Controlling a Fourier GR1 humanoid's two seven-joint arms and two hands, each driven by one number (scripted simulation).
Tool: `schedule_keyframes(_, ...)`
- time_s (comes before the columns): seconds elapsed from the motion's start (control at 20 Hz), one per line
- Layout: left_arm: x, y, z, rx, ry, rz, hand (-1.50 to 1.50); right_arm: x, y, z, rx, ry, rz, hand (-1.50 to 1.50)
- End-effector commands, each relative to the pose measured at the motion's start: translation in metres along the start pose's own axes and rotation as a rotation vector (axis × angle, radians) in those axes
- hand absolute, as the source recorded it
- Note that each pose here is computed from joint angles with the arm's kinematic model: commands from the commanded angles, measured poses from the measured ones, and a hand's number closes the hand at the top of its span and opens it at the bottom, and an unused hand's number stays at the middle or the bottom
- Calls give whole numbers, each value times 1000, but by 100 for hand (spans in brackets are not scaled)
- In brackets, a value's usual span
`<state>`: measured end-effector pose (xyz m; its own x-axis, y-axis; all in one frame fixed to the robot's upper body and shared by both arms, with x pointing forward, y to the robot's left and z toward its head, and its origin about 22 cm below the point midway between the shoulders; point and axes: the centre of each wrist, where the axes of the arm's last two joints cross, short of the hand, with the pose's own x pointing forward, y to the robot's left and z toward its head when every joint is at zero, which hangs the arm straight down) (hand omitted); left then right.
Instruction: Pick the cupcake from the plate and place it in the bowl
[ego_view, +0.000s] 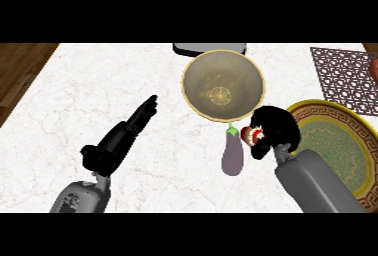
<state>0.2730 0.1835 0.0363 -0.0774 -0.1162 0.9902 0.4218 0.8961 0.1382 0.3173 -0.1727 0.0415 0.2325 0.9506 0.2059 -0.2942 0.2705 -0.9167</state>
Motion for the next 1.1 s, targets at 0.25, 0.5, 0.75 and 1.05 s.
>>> schedule_keyframes(0.25, -2, 0, -5, 14, 18, 5, 0, 174, 21, 85, -245, -492, 208, 150)
schedule_keyframes(0.5, 0, 4, -5, 44, 6, 5, 0, 194, -10, 114, -404, -558, -85, 150)
schedule_keyframes(0.75, -8, 11, 13, 75, 21, 1, 0, 213, -48, 109, -450, -537, -253, 150)
schedule_keyframes(1.05, -13, 0, 15, 66, 10, -6, 0, 216, -48, 63, -482, -455, -186, 150)
